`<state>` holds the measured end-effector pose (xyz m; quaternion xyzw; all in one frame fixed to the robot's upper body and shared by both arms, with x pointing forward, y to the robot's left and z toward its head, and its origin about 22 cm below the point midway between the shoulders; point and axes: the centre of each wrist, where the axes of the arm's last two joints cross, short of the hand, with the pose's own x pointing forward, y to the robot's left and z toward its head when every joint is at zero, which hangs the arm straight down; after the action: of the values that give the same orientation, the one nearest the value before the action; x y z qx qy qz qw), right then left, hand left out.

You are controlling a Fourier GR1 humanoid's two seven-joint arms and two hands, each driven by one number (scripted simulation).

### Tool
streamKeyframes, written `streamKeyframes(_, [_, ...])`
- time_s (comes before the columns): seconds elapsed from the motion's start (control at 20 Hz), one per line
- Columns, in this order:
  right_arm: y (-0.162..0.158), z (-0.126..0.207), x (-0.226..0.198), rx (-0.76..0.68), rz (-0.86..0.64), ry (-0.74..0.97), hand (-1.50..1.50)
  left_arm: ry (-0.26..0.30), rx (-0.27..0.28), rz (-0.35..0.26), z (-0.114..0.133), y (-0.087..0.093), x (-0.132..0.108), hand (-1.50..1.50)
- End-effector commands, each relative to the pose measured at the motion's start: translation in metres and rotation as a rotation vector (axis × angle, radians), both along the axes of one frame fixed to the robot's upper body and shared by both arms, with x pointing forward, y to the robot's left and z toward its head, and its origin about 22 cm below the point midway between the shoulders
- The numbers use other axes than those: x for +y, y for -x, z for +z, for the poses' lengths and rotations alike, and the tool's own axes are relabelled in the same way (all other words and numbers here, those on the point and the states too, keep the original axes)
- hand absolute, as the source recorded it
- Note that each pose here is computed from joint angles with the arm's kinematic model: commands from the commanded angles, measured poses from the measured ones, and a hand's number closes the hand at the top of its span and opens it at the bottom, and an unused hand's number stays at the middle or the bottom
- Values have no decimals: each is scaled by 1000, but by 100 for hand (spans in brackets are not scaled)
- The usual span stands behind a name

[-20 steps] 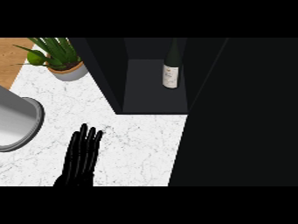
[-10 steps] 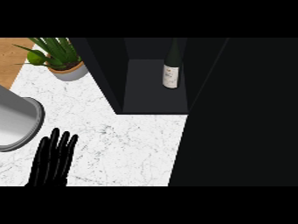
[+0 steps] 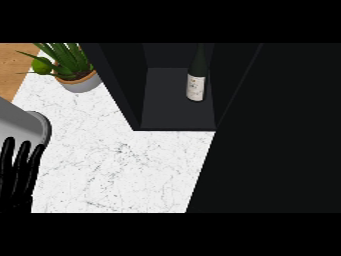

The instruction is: Pick up the wine, place it into the cabinet and close the cabinet

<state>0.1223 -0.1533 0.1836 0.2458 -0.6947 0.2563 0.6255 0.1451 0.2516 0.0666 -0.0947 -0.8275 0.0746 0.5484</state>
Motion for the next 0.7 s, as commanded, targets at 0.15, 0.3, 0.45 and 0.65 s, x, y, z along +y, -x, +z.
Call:
streamKeyframes(0.15, [35,21,14,-60,129,-63,150,-18,15,29,7,1,37,-150])
streamKeyframes(0.3, [38,16,32,-42,148,-48,150,-29,5,6,27,3,60,-150])
streamKeyframes(0.45, [43,7,49,-46,144,-71,150,-39,7,35,7,-2,65,-150])
streamKeyframes(0.65, [35,3,64,-35,131,-83,150,-35,16,3,17,-10,85,-150])
